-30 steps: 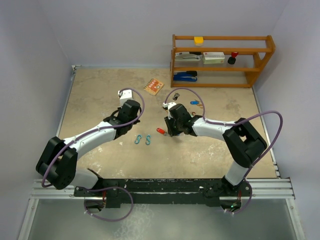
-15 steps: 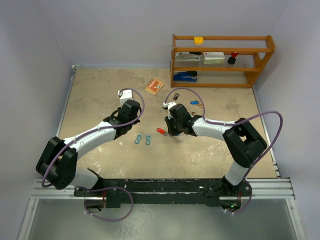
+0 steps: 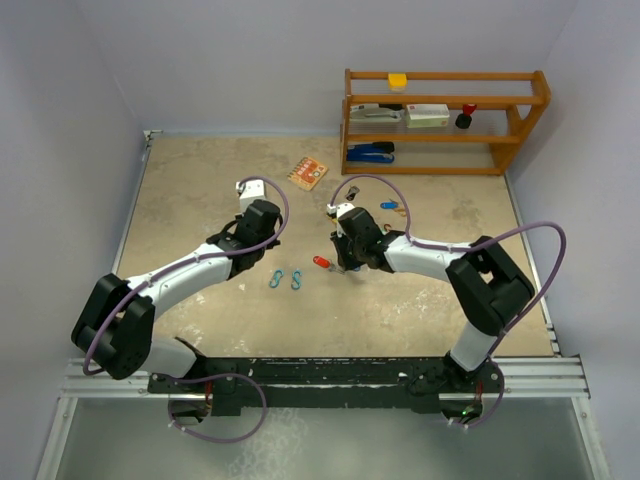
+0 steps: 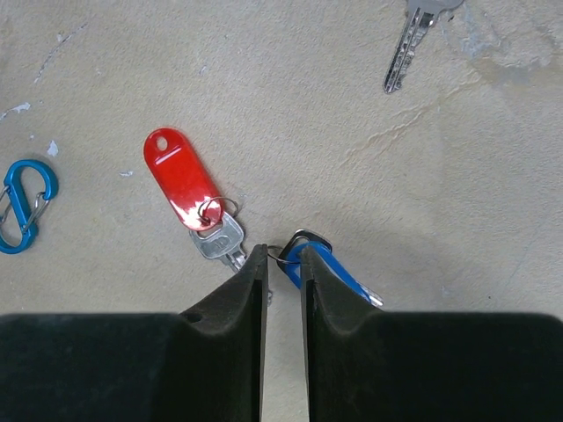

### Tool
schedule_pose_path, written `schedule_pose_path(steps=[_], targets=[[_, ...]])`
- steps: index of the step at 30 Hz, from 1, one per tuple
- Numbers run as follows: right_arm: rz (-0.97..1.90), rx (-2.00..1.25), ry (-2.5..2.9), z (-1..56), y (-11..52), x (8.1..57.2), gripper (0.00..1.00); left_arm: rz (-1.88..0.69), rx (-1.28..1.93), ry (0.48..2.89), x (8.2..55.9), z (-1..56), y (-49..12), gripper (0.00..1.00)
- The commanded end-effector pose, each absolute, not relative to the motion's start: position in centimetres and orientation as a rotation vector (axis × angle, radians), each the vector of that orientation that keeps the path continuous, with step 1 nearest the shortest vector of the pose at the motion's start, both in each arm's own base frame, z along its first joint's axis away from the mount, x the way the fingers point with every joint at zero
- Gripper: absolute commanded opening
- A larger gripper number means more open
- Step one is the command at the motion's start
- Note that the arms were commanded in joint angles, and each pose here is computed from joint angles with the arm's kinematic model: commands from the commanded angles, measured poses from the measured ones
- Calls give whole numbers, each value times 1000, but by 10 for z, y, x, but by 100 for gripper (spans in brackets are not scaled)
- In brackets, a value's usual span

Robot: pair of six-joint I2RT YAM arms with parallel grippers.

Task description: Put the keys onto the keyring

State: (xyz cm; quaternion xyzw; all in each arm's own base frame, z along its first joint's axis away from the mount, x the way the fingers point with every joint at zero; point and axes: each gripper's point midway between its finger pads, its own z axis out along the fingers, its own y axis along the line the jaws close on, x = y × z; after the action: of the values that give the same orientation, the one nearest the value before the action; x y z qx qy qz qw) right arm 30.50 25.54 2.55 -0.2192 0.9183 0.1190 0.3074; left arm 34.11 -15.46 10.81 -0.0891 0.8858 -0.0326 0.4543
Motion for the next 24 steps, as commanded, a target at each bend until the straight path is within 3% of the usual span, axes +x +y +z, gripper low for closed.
schedule_pose_path(steps=[1, 15, 24], targets=[[329, -550, 2359, 53, 258, 312, 15, -119, -232, 2139, 348, 121, -157, 0], [342, -442, 2339, 73, 264, 324, 16, -135, -225, 2148, 350, 117, -161, 0], [301, -483, 2373, 61, 262, 324, 25, -136, -223, 2146, 349, 118, -161, 0]])
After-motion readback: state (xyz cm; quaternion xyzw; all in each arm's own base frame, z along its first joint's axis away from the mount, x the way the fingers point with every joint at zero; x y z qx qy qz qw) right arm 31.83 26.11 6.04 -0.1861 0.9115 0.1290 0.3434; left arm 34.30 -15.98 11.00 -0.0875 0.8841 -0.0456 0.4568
